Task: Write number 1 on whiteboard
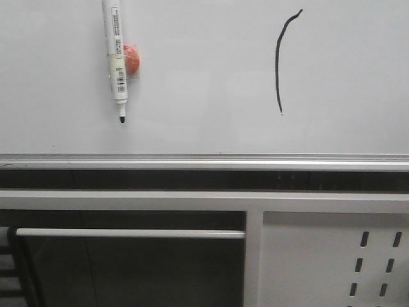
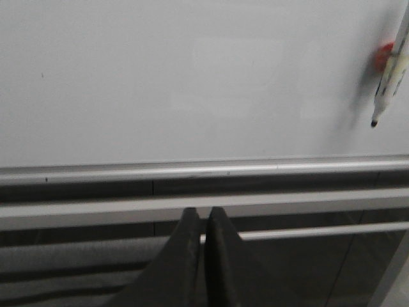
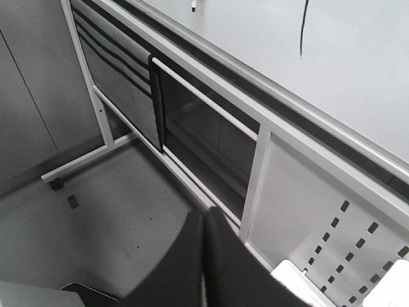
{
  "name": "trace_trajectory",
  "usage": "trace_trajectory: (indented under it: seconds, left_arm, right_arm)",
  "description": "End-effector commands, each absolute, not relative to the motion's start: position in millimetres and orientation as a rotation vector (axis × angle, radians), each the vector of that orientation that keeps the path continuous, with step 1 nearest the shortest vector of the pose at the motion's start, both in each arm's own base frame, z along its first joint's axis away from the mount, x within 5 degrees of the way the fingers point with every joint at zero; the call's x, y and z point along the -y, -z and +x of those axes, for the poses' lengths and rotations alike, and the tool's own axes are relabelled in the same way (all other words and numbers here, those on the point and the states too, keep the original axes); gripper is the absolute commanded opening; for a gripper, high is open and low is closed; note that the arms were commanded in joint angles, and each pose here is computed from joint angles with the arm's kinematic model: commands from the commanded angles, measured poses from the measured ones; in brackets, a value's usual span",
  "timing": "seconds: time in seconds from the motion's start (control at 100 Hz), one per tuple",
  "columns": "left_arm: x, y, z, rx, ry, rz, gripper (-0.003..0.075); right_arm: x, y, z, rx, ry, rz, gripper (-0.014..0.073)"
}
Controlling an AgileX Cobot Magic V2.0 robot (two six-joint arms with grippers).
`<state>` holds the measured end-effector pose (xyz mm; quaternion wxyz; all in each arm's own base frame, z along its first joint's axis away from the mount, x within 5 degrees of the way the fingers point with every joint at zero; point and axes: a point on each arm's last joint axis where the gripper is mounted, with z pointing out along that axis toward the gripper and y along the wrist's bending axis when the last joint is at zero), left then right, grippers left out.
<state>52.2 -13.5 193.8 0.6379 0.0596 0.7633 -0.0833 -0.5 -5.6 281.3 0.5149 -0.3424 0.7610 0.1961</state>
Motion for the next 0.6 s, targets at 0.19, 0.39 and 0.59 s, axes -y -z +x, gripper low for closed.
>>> trace_trajectory:
  seconds: [0.19, 0.39, 0.59]
  left_arm:
    - [13.0, -180.4, 52.6, -1.759, 0.186, 0.130, -0.0018]
    - [7.8, -180.6, 53.5, -1.757, 0.130, 0.092, -0.0018]
    - [5.0, -180.5, 53.4, -1.757, 0.117, 0.055, -0.0018]
  right_arm:
    - [8.0, -293.4, -2.4, -1.723, -0.487, -0.781, -0.0072]
    - [8.0, -293.4, -2.4, -1.723, -0.487, -0.781, -0.0072]
    - [8.0, -293.4, -2.4, -1.723, -0.487, -0.781, -0.0072]
